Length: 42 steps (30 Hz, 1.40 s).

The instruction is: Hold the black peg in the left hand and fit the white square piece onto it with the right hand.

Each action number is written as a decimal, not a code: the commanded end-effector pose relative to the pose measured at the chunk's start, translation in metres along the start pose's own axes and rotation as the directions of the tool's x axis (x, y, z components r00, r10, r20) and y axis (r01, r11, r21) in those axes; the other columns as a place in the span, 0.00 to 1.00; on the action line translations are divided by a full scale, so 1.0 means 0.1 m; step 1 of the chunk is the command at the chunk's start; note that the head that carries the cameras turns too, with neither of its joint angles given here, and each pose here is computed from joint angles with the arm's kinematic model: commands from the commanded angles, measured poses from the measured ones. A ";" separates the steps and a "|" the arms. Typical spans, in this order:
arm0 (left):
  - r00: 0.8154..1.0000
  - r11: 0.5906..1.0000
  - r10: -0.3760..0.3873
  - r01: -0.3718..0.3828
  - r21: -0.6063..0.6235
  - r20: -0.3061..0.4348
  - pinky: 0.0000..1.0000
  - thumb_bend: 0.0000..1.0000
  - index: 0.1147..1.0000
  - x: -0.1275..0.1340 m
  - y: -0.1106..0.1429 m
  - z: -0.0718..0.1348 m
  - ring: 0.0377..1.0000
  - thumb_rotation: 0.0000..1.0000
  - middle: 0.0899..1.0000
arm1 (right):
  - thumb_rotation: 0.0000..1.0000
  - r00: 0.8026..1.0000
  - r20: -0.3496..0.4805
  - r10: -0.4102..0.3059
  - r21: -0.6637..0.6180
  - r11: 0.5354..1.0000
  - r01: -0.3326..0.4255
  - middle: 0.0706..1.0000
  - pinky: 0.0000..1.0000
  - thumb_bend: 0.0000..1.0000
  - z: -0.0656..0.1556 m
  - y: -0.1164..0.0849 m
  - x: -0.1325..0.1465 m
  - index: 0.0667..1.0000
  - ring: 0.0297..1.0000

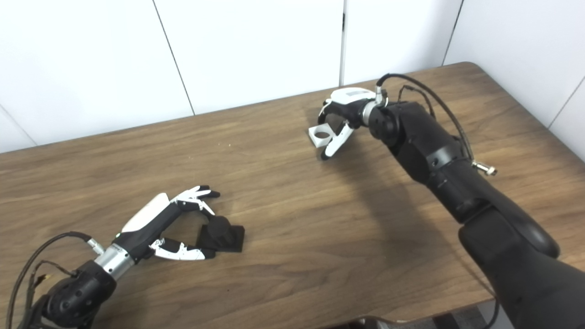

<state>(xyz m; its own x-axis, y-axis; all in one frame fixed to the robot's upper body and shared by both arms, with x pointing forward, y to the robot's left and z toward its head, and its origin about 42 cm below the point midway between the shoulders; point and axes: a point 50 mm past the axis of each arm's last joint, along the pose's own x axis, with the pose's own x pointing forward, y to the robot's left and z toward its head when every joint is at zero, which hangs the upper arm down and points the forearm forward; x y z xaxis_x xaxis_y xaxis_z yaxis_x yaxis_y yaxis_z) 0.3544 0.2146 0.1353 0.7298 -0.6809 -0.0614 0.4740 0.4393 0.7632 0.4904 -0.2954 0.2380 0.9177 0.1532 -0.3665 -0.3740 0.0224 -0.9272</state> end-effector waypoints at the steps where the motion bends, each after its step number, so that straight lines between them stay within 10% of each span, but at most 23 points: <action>1: 0.987 0.991 -0.123 0.128 0.037 -0.104 0.97 0.52 0.43 -0.20 -0.22 -0.18 0.97 0.08 0.88 | 0.43 0.998 0.023 -0.058 -0.015 0.998 0.058 0.98 1.00 0.90 0.04 -0.20 0.01 0.79 1.00; 42: 0.985 0.992 -0.121 0.125 0.033 -0.120 0.96 0.52 0.43 -0.33 -0.22 -0.18 0.96 0.08 0.88 | 0.27 0.998 -0.009 -0.064 -0.064 0.996 0.064 0.84 0.94 0.66 -0.24 -0.07 0.22 0.62 0.91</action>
<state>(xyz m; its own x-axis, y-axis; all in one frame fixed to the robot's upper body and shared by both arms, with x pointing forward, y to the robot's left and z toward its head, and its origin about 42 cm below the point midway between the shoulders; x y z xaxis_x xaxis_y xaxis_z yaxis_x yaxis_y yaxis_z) 0.3440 0.2187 0.1334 0.7387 -0.6718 -0.0547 0.4687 0.4537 0.7579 0.5126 -0.3053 0.2289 0.9343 0.1798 -0.3079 -0.3153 0.0133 -0.9489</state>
